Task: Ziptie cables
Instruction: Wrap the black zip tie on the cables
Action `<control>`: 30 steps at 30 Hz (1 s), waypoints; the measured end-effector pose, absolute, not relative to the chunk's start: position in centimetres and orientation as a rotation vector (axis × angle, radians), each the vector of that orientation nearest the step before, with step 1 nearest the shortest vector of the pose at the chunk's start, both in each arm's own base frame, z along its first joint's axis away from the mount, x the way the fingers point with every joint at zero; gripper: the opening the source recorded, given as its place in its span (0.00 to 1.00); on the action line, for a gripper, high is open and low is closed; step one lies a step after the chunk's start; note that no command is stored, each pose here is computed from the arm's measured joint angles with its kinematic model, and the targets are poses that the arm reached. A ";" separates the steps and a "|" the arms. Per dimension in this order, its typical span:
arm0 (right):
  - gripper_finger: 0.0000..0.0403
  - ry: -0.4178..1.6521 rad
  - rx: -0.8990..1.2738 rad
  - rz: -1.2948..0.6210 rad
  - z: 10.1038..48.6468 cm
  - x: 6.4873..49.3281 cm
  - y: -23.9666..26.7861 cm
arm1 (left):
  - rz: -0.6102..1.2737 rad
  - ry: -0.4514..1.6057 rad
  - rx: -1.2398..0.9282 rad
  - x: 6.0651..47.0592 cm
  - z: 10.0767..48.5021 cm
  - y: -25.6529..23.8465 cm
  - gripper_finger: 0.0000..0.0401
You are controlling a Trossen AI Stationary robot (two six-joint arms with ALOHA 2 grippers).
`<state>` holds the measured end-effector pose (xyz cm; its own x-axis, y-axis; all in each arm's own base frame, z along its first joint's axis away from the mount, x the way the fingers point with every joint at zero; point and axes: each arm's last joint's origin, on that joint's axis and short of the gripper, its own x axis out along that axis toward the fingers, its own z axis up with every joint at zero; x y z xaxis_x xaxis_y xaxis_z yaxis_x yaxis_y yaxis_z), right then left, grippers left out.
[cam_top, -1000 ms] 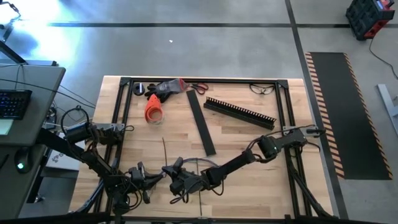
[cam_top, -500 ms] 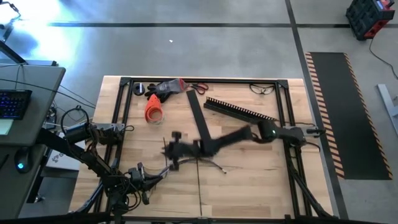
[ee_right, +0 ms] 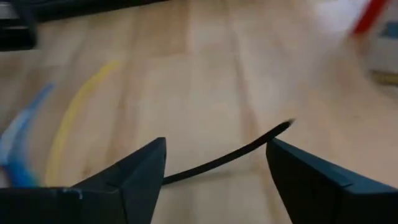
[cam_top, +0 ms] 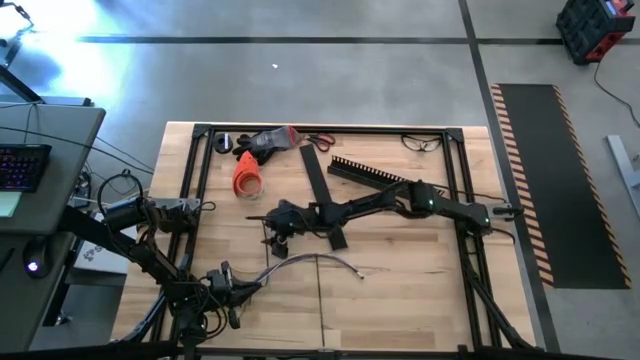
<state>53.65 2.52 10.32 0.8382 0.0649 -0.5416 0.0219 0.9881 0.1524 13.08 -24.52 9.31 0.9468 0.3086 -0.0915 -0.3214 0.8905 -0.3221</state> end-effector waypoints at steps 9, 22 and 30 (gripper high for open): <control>0.54 0.578 0.274 0.166 8.0 54.0 2.1 | 0.325 0.042 -0.334 13.1 9.3 -24.5 0.00; 0.05 0.569 0.211 0.138 7.6 54.0 2.9 | 0.324 0.044 -0.334 13.1 9.3 -24.5 0.00; 0.00 0.510 -0.038 0.087 7.9 53.8 7.2 | 0.331 0.038 -0.353 13.2 9.3 -24.5 0.00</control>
